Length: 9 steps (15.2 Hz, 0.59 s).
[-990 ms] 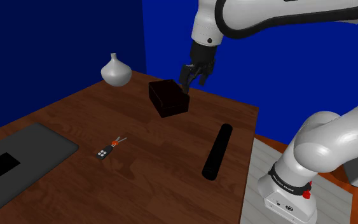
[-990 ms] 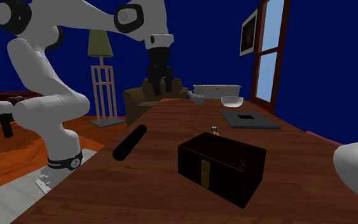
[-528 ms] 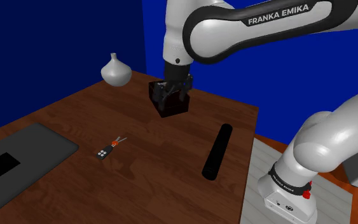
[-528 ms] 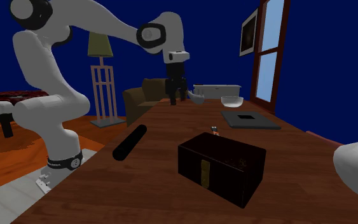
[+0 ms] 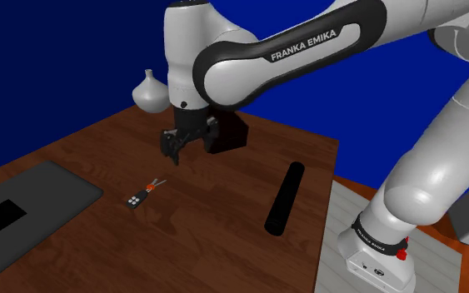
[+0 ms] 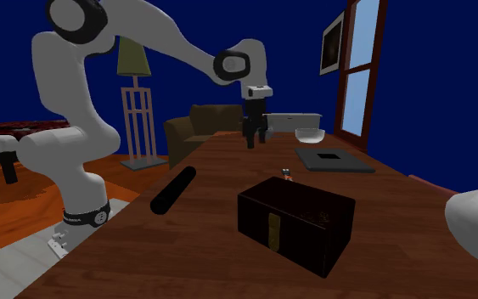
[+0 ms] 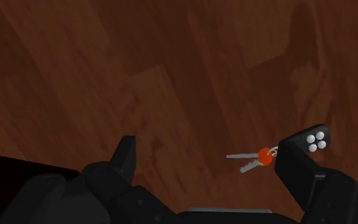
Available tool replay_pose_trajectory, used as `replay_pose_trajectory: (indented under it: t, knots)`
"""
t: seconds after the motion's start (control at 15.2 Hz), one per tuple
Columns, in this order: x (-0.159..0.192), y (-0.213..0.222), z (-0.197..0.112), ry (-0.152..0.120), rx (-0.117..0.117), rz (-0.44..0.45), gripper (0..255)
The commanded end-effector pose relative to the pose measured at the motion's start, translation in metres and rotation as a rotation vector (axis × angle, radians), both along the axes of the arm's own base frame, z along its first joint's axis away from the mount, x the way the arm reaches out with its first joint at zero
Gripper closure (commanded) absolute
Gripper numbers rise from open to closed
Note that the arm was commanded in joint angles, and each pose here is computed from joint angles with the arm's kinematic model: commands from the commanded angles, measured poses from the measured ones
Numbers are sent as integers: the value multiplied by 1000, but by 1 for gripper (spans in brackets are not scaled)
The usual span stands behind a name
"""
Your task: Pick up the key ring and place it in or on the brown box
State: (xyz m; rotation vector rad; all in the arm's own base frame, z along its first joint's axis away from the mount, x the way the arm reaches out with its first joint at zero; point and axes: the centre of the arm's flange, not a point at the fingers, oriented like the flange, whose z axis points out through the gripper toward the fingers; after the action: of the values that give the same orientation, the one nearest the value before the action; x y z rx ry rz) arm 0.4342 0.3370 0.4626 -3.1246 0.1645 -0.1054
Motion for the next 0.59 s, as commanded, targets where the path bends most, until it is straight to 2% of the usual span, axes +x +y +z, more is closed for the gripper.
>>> replay_pose_trajectory:
  t: [0.0,0.53]
  knots:
    - [12,22,-11,6,1,-23,0]
    - [57,107,-60,33,3,-100,0]
